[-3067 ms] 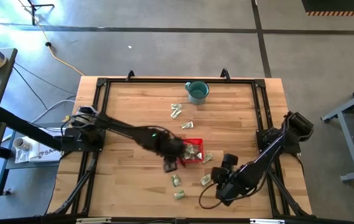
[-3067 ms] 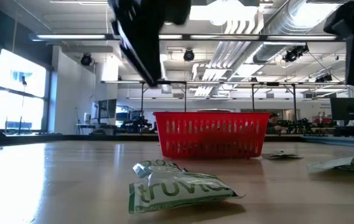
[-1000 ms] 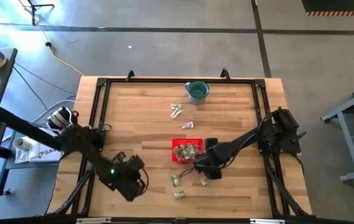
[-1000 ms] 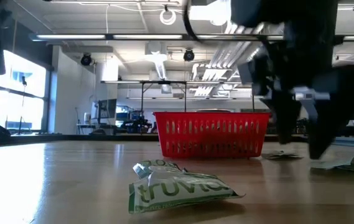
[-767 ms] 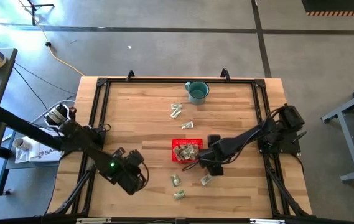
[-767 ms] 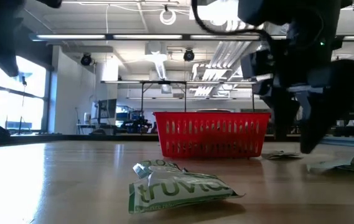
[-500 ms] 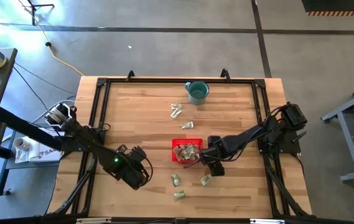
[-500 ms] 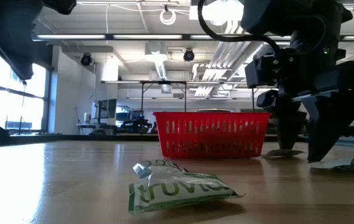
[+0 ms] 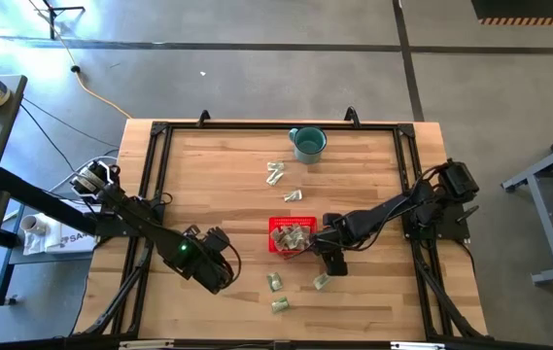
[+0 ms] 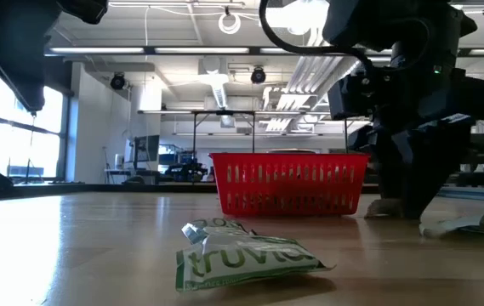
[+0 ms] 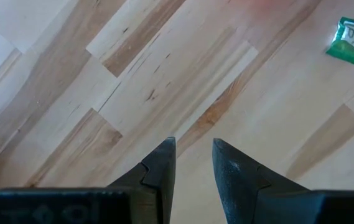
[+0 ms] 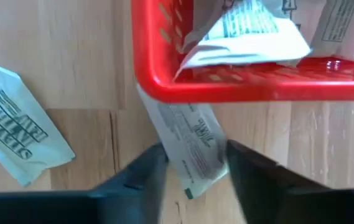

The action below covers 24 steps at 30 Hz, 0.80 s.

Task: Pick and place Stevia / Truvia into bins
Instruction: Put the green stevia packet into the red bin

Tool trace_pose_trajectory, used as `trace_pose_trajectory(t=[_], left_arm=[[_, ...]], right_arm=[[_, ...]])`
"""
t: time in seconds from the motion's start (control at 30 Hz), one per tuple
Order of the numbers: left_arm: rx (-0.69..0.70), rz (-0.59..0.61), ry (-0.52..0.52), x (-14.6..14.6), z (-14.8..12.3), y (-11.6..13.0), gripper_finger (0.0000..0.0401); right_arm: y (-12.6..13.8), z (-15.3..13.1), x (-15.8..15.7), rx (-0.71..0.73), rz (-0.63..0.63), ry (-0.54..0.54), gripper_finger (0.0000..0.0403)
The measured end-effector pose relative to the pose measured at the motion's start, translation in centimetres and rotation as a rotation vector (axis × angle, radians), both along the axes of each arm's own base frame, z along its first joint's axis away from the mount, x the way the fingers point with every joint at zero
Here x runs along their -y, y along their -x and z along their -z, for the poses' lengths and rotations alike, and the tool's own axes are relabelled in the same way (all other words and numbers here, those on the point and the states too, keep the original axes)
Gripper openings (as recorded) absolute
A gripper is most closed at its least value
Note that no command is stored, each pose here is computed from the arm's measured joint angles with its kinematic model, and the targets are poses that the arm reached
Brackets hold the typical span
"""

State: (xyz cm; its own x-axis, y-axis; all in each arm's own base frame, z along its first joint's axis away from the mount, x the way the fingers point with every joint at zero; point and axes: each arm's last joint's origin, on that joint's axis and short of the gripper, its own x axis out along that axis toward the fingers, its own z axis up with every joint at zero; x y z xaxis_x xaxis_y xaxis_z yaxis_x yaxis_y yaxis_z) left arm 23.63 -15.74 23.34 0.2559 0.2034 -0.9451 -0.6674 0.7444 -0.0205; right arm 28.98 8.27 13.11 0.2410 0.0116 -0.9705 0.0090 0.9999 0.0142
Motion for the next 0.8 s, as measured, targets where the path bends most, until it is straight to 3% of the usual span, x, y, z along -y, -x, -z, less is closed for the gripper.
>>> trace_pose_trajectory(t=[0.17, 0.23, 0.33, 0.53, 0.67, 0.8], left_arm=[[-0.001, 0.001, 0.003, 0.0, 0.0, 0.0, 0.0140], [-0.001, 0.002, 0.003, 0.1, 0.0, 0.0, 0.0140], [-0.003, 0.015, -0.004, 0.0, 0.0, 0.0, 0.0140], [-0.010, 0.036, -0.014, 0.0, 0.0, 0.1, 0.0140], [-0.009, 0.053, -0.018, 0.0, 0.0, 0.0, 0.0140], [-0.009, 0.089, -0.024, 0.1, 0.0, 0.0, 0.0140]], right_arm=[[0.1, -0.2, 0.2, -0.010, 0.020, -0.010, 0.0040], [0.3, -0.7, -0.3, -0.014, 0.027, -0.007, 0.0012], [0.7, -2.2, -1.0, -0.029, 0.061, 0.003, 0.0018], [0.0, -7.6, -2.7, 0.088, 0.102, -0.004, 0.0006], [-2.0, -10.9, -1.6, 0.234, 0.179, 0.017, 0.0015], [-4.3, -11.2, 0.3, 0.272, 0.241, -0.025, 0.0031]])
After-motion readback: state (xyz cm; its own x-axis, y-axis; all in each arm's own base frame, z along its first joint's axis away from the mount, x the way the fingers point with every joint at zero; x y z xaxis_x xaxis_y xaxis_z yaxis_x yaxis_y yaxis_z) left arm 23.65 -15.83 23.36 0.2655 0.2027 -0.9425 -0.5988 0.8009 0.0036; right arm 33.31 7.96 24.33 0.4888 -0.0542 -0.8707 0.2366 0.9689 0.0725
